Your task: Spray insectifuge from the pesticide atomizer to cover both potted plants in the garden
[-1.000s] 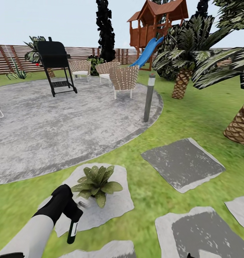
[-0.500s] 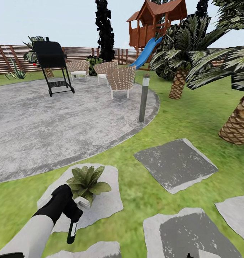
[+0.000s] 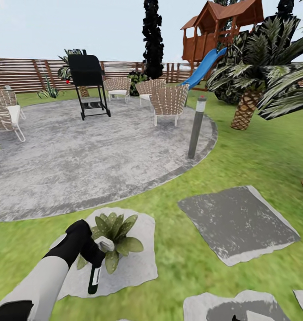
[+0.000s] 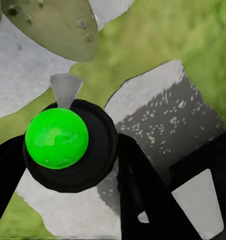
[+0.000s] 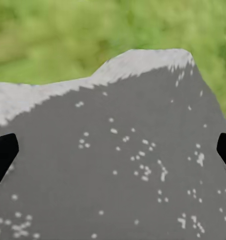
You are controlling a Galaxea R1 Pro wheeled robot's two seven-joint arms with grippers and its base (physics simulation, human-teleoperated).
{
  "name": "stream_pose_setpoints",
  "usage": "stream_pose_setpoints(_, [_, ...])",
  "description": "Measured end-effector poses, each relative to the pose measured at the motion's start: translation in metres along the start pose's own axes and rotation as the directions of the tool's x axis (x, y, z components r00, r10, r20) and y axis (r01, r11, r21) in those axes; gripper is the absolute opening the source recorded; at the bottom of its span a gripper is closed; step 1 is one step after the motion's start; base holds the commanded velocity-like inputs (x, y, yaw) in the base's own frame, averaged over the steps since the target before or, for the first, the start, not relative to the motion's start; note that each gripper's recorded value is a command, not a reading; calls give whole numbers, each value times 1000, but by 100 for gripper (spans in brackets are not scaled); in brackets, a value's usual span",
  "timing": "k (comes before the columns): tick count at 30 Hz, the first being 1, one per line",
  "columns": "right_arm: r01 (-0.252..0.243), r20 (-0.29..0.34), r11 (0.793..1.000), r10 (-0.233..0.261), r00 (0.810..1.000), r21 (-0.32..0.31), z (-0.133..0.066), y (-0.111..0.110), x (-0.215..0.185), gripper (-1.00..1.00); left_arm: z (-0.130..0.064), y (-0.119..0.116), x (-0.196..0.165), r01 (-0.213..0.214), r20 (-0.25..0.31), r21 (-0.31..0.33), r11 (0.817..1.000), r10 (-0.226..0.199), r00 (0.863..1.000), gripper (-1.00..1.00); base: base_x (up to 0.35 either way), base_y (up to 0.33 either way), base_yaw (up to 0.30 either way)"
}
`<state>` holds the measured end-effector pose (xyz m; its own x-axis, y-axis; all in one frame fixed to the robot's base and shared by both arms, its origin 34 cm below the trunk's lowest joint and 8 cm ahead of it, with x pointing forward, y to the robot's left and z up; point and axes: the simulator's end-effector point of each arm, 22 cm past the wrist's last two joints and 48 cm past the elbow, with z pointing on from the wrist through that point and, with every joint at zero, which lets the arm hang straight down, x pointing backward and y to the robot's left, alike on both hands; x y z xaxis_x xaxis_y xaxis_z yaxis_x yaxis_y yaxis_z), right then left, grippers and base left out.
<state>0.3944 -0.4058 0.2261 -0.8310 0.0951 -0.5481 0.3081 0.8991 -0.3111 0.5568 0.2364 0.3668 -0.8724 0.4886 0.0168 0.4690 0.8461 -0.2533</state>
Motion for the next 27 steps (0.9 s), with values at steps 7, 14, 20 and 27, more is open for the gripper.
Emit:
stream_pose_setpoints(7, [1,0,1000,-1,1000,2,1,-2,0,100,3,-13,17,-35,-80,46,998,39,996,-100,92,-35,135])
stream_pose_setpoints(14, [5,1,1000,-5,1000,6,2,-5,-1,100,5,-15,20,-70,-106,36,997,73,992,-100,2,-1,2])
stream_pose_setpoints(20, [9,2,1000,-9,1000,2,1,-3,-1,100,3,-16,17,-73,-101,34,997,76,992,-100,123,-180,1])
stream_pose_setpoints(27, [8,2,1000,-8,1000,0,0,-1,-1,100,2,-15,16,-72,-99,33,997,75,992,-100,164,-232,209])
